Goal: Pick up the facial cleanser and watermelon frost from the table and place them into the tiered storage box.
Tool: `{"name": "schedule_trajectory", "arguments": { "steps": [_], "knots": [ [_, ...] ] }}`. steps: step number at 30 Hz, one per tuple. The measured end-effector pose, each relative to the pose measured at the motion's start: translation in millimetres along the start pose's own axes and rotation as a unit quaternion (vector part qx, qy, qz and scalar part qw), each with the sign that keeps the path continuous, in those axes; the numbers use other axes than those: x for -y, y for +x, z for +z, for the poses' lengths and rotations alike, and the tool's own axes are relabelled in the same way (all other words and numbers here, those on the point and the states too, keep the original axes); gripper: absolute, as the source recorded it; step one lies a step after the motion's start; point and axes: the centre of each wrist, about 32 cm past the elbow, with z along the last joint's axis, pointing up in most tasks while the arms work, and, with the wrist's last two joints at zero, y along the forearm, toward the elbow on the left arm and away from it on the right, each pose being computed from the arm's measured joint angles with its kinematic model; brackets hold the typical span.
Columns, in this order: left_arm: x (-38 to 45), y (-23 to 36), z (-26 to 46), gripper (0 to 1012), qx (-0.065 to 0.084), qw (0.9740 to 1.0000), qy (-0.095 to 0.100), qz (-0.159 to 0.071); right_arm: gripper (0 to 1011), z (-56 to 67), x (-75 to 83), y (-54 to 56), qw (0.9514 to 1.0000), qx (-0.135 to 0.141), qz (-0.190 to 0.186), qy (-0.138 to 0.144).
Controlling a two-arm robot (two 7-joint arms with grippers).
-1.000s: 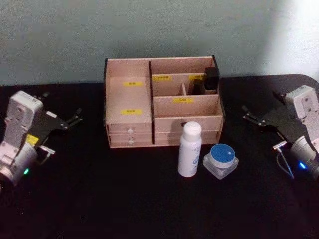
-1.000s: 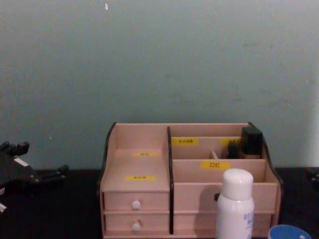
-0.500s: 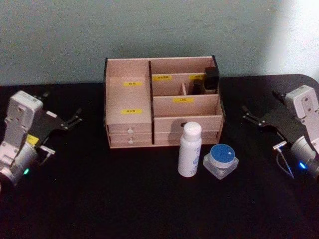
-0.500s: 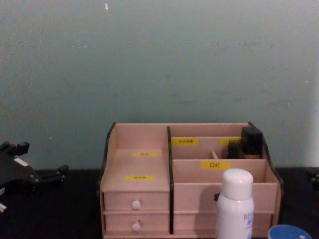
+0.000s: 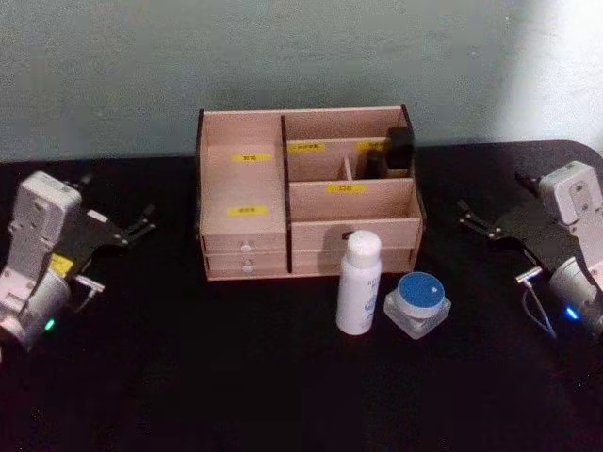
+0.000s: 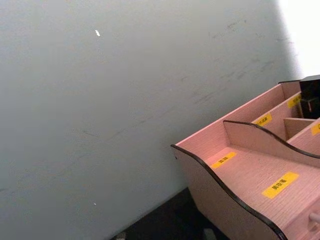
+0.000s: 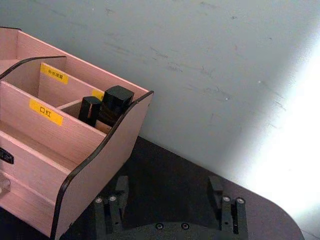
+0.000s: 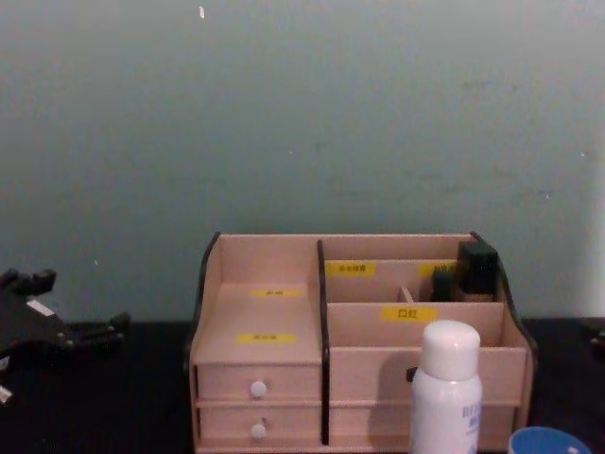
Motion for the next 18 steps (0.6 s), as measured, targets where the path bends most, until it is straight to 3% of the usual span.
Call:
{"name": "schedule_trajectory", "arguments": {
  "steps": [18],
  "knots": [
    [0.0,0.0,0.0,1001,0.0,1.0,0.0,0.0,1003,0.0,0.0,0.0,1.0,0.0,0.0,0.0]
  ]
}}
